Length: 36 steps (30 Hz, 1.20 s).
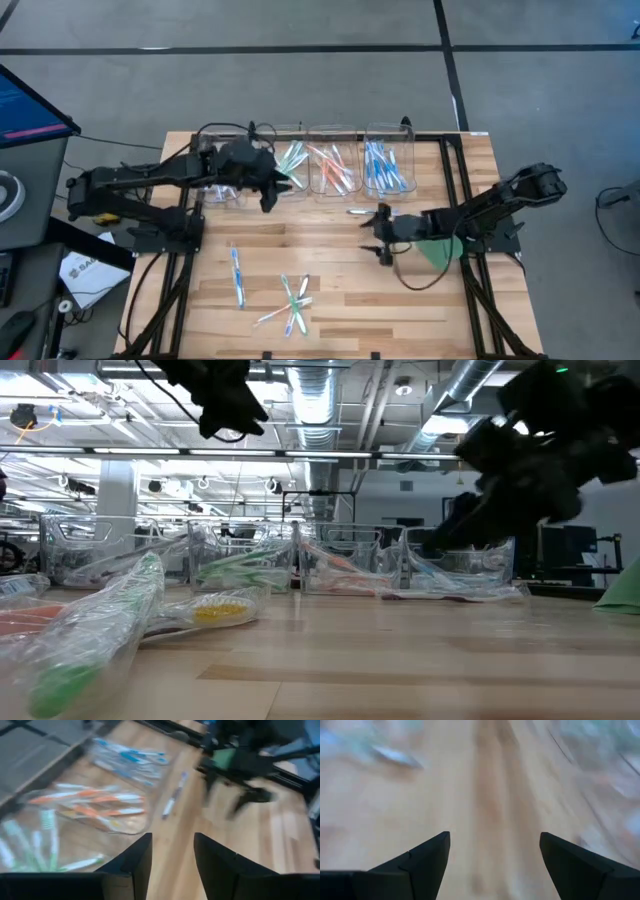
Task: Pick & Place Toothbrushes
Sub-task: Put the violet toothbrush into the left transparent bin
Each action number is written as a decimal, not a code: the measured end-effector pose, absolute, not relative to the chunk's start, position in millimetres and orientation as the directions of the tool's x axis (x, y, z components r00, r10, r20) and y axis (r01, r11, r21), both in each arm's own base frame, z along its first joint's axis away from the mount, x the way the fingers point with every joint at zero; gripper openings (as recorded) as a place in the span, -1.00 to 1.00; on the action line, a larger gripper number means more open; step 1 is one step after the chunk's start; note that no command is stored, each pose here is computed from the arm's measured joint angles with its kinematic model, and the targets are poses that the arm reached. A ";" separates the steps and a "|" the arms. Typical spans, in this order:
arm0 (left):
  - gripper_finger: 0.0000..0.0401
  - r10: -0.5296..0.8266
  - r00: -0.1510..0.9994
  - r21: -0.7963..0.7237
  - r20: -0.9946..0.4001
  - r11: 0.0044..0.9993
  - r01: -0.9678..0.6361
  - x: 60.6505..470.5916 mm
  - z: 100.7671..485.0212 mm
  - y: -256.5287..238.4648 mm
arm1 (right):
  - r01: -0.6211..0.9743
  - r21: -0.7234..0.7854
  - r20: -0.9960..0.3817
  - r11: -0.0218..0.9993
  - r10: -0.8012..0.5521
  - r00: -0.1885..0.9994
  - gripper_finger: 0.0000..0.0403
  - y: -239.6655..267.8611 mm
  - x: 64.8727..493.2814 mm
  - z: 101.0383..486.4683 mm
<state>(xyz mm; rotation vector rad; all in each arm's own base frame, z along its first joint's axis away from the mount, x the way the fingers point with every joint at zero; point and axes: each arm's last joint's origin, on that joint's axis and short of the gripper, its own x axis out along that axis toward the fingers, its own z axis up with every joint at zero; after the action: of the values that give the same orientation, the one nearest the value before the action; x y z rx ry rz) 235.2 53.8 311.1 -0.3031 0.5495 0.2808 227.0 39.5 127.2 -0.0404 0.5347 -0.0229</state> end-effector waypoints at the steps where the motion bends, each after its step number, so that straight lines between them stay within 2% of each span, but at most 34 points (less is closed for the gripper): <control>1: -0.30 0.164 0.822 -0.206 -0.545 0.925 -0.320 236.3 311.4 49.2 | 0.049 -0.081 -0.560 0.996 -0.086 0.824 0.50 37.3 229.9 127.7; 4: -0.31 0.119 0.828 -0.205 -0.548 0.941 -0.271 238.5 311.2 36.5 | 0.152 -0.187 -0.662 0.971 -0.238 0.711 0.50 32.6 238.1 136.1; 8: -0.33 0.070 0.834 -0.204 -0.547 0.955 -0.215 240.3 311.2 22.4 | 0.232 -0.277 -0.696 0.932 -0.361 0.620 0.50 28.1 246.2 151.7; 16: -0.34 0.004 0.837 -0.206 -0.547 0.969 -0.139 241.2 311.3 3.3 | 0.318 -0.238 -0.761 0.918 -0.379 0.526 0.50 11.2 243.7 151.4; 24: -0.35 -0.023 0.837 -0.206 -0.547 0.972 -0.108 241.3 309.9 -4.5 | 0.316 -0.275 -0.809 0.908 -0.396 0.435 0.50 8.5 250.3 121.8; 30: -0.37 -0.024 0.813 -0.201 -0.582 0.973 -0.116 239.7 294.2 -4.8 | 0.347 -0.363 -0.788 0.865 -0.483 0.381 0.50 4.7 263.5 106.6; 36: -0.37 -0.023 0.791 -0.196 -0.611 0.973 -0.123 237.7 279.3 -4.8 | 0.332 -0.349 -0.806 0.876 -0.462 0.370 0.50 5.0 275.7 108.0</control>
<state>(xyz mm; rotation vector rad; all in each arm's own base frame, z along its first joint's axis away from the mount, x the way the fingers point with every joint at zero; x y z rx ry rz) 237.7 -4.8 279.3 -0.2317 0.6570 0.0543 275.7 5.0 108.0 -0.1358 1.0779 -0.5110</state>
